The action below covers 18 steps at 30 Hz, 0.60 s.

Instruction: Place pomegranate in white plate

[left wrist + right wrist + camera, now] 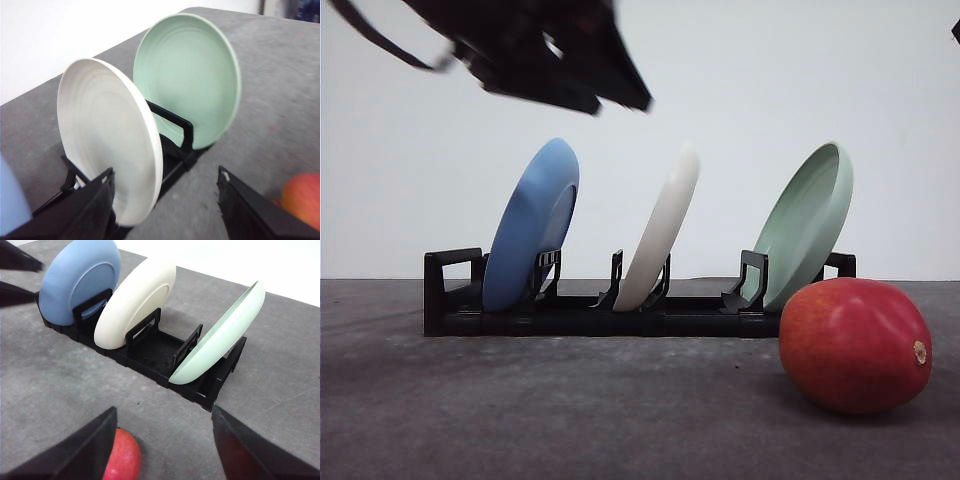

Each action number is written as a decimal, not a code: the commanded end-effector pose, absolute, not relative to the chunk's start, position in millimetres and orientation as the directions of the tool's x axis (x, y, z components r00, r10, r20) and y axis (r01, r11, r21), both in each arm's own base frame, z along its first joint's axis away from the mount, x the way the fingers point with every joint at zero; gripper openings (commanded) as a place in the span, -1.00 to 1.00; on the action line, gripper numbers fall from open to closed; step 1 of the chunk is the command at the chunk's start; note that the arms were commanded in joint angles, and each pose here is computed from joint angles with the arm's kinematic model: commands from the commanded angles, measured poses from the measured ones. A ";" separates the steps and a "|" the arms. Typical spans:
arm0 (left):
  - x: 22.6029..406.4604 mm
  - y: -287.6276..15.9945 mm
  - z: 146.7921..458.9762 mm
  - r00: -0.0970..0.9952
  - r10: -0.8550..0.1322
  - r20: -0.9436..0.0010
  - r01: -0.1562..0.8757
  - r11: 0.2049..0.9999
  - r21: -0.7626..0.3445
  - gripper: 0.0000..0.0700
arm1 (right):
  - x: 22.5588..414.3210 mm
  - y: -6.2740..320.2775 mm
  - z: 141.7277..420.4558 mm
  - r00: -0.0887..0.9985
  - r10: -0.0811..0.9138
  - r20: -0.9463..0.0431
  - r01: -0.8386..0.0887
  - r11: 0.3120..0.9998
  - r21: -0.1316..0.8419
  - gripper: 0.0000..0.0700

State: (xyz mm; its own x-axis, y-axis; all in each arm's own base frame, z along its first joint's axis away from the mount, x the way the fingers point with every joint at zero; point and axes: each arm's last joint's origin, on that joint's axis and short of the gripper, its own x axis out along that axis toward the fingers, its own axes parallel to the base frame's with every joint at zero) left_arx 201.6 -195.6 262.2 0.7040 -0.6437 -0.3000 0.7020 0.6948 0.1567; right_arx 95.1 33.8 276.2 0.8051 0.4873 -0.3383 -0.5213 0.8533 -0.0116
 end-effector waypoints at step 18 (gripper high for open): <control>272.6 -277.4 224.4 0.788 -0.482 -0.383 0.568 0.809 0.152 0.08 | 94.8 34.1 282.1 0.811 0.491 -0.317 -0.523 0.852 -0.018 0.10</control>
State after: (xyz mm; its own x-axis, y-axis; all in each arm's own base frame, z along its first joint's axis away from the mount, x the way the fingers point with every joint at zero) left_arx 270.4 -271.4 221.7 0.7839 -0.4755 -0.3992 0.5711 0.8044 0.1634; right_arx 95.2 33.8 276.2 0.8056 0.4863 -0.3384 -0.5204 0.8538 -0.0120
